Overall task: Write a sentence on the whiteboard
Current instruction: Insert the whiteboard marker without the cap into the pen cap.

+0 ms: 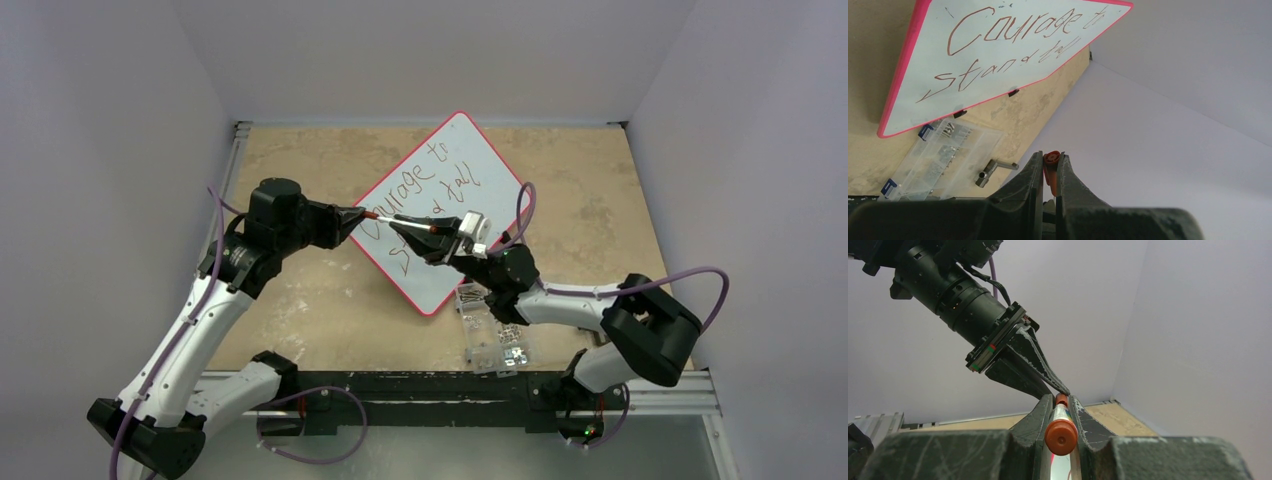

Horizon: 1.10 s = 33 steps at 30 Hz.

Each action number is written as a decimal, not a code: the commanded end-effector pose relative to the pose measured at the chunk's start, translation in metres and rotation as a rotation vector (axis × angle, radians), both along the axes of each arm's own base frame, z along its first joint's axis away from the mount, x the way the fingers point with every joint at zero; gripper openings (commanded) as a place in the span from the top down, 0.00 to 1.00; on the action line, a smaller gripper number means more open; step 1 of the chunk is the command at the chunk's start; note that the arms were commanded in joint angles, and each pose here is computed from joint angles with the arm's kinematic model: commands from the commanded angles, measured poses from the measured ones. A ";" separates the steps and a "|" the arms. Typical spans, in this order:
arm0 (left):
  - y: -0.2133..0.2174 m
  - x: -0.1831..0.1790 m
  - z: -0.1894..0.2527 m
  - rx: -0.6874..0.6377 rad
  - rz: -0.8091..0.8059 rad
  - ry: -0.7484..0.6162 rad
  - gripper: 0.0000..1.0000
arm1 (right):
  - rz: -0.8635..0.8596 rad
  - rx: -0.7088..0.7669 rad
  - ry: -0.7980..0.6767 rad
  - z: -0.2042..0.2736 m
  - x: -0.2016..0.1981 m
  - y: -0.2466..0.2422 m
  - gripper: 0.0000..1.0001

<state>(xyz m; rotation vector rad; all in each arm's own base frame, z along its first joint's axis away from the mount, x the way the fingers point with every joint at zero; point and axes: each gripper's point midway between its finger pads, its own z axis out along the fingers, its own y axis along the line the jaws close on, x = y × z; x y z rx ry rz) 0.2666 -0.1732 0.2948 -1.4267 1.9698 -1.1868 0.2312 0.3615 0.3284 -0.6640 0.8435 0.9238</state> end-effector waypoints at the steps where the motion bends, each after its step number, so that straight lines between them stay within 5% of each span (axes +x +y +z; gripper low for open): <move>1: -0.004 0.001 0.015 -0.044 -0.013 -0.037 1.00 | -0.014 0.060 -0.060 0.025 -0.001 0.000 1.00; 33: -0.022 -0.010 0.051 -0.122 -0.140 -0.163 1.00 | -0.118 0.055 0.044 -0.001 0.044 0.053 1.00</move>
